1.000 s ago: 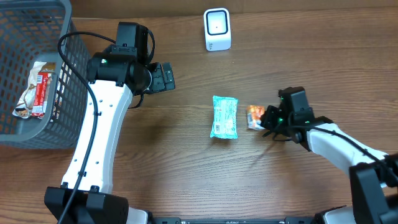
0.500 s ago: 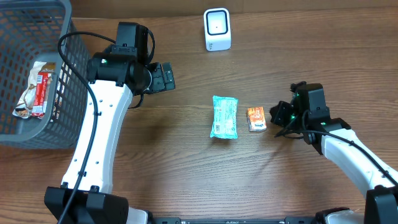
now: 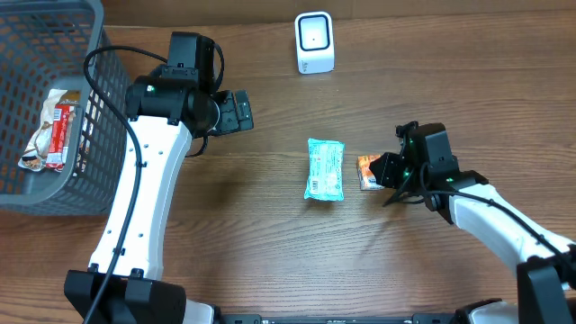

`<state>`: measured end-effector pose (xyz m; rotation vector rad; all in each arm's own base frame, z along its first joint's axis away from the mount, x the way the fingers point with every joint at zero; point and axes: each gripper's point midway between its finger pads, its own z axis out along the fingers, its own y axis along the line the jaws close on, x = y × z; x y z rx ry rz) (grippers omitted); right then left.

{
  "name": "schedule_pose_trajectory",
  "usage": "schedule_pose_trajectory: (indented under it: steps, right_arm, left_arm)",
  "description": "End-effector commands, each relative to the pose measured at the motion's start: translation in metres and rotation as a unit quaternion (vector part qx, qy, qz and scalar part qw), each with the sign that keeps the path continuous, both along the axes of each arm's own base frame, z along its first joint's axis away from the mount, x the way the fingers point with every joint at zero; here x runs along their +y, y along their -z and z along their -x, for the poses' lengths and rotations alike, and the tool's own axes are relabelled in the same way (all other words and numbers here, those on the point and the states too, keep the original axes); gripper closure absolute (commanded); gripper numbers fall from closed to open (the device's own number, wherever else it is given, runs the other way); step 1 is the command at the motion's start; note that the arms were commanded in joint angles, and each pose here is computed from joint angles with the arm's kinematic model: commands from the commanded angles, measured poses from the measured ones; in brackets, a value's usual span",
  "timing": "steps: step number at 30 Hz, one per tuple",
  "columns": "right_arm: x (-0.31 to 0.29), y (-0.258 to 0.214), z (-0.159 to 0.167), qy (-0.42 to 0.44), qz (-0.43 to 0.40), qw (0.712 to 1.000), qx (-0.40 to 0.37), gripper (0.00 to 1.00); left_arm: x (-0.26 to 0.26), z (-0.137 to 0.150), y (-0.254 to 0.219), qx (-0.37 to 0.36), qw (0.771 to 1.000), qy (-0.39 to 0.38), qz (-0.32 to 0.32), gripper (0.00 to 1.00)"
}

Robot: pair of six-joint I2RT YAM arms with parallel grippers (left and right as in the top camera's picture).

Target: Scan the item barcode

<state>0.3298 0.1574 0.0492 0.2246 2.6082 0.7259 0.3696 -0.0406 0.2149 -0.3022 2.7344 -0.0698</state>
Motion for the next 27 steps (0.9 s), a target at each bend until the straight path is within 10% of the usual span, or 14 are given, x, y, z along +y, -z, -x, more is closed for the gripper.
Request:
schedule_pose_trajectory:
  steps: [1,27]
  right_arm:
    - [-0.004,0.012,-0.003,0.029,0.002,0.999,0.021,0.86]
    - [-0.051,0.025,0.006,0.098,0.033,0.992,0.076,0.93]
  left_arm:
    - [0.002,-0.002,-0.006,-0.009,1.0,-0.004,-0.004,0.0]
    - [0.002,-0.002,-0.006,-0.009,1.0,-0.004,-0.004,0.0]
